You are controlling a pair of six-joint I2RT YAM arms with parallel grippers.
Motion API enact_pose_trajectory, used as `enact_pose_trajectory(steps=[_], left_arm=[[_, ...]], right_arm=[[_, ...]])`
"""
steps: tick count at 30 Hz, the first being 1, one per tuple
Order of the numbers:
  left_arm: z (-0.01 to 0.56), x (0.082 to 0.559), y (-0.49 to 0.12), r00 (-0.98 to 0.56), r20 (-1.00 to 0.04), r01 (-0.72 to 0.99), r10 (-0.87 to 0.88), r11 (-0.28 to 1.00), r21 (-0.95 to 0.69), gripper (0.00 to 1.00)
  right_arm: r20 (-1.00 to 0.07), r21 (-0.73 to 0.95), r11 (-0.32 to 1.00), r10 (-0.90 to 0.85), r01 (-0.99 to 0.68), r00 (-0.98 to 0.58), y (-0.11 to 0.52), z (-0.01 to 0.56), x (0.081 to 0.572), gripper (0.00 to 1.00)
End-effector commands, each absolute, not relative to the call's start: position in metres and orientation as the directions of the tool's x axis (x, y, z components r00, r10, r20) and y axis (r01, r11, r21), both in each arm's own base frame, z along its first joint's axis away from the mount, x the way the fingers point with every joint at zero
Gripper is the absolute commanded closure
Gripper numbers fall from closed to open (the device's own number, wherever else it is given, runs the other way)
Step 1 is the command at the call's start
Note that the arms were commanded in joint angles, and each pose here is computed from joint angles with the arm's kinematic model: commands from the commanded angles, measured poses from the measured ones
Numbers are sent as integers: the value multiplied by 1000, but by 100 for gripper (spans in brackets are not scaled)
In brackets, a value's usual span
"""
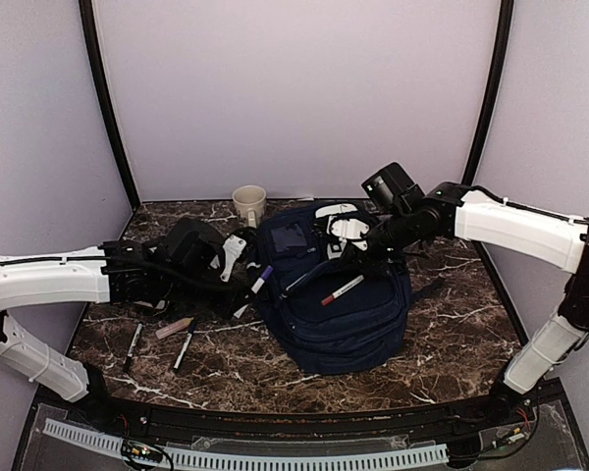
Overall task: Pack the student bag
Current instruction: Pick up the student bag from the upper front pocket, then place the pen in the upper front pocket of the bag.
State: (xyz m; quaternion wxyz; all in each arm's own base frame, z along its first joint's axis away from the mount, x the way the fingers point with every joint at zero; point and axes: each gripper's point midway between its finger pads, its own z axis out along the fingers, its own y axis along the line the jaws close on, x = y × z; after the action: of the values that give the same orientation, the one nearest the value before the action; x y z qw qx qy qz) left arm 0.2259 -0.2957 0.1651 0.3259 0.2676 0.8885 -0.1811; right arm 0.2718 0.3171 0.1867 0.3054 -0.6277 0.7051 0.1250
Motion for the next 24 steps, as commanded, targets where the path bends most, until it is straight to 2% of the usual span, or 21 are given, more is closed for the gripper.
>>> enact_pose_trajectory(steps=[1, 3, 7, 14, 17, 24], left_arm=[[216, 188, -348, -316, -865, 854, 389, 514, -81, 94], [221, 174, -368, -227, -886, 904, 405, 427, -37, 93], [214, 170, -408, -105, -857, 946, 505, 317, 71, 94], [186, 217, -456, 80, -720, 905, 689, 253, 343, 94], [167, 244, -471, 100, -651, 862, 752, 261, 434, 97], [129, 285, -487, 14, -593, 863, 805, 290, 414, 98]], right_arm=[[-673, -199, 234, -739, -952, -41, 331, 220, 286, 100], [-684, -188, 233, -728, -954, -44, 333, 223, 286, 100], [-694, -163, 228, -718, -960, -53, 335, 227, 282, 100], [-728, -145, 220, -684, -965, -47, 334, 239, 274, 100], [-727, -147, 216, -685, -965, -43, 332, 239, 272, 100], [-748, -130, 197, -663, -972, -34, 332, 246, 263, 100]])
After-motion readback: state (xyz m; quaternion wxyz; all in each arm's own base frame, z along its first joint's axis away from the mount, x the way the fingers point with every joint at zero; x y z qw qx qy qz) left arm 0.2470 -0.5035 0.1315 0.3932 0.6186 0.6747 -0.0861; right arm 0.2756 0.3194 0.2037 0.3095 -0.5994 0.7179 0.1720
